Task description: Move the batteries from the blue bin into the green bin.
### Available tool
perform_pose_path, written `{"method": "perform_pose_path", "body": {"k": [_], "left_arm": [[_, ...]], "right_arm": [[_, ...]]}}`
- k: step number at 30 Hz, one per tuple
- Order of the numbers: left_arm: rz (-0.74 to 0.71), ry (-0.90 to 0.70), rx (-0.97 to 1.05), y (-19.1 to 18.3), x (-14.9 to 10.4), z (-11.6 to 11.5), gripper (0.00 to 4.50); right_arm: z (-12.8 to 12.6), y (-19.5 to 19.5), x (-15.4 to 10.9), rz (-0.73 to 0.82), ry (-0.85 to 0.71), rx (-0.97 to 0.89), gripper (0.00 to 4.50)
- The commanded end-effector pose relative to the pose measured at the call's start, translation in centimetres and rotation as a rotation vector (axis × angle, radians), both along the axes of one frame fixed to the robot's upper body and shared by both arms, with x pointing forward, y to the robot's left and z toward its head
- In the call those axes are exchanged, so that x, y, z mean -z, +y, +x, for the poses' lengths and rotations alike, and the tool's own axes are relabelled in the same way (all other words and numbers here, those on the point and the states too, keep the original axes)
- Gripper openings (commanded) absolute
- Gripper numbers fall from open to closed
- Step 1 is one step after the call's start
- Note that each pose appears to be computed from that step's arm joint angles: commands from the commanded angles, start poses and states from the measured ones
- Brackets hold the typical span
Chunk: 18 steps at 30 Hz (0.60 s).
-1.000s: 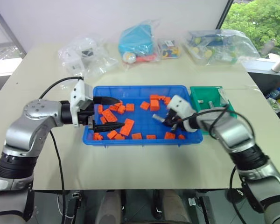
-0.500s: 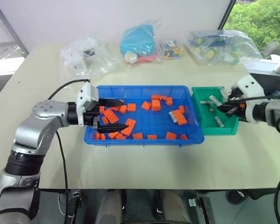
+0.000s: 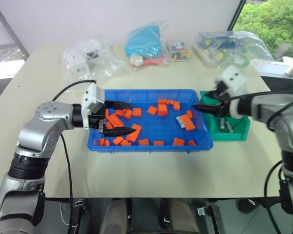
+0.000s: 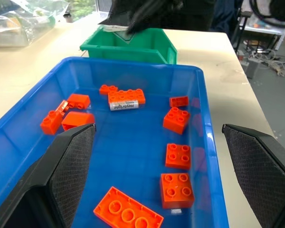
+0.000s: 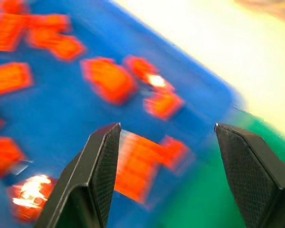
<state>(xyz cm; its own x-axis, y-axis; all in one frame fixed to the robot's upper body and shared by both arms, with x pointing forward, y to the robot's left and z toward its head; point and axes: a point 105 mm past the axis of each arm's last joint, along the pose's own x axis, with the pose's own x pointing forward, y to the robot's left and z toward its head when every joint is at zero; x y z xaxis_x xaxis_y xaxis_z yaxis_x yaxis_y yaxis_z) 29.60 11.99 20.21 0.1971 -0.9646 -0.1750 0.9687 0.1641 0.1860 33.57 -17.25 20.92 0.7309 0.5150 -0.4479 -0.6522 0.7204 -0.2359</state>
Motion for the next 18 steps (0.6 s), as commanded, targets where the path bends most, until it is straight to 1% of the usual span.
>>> {"method": "perform_pose_path", "body": {"k": [1,4,8,13,18], "left_arm": [[0.011,-0.046,0.007,-0.1,-0.8,-0.4,4.5],[0.013,-0.048,-0.002,0.0,-1.0,-0.5,4.5],[0.019,-0.046,-0.03,0.7,-1.0,-0.7,4.5],[0.019,-0.041,-0.058,1.3,-0.9,-0.8,4.5],[0.015,-0.043,-0.064,1.2,-1.0,-0.8,4.5]], "right_arm": [[0.3,3.9,2.6,-0.042,0.028,-0.092,3.21],[0.7,5.0,4.5,-0.059,0.064,-0.106,3.21],[1.3,5.0,6.0,-0.093,0.091,-0.093,3.21],[1.7,4.1,6.7,-0.115,0.105,-0.061,3.21],[1.5,3.8,7.3,-0.129,0.122,-0.054,3.21]]}}
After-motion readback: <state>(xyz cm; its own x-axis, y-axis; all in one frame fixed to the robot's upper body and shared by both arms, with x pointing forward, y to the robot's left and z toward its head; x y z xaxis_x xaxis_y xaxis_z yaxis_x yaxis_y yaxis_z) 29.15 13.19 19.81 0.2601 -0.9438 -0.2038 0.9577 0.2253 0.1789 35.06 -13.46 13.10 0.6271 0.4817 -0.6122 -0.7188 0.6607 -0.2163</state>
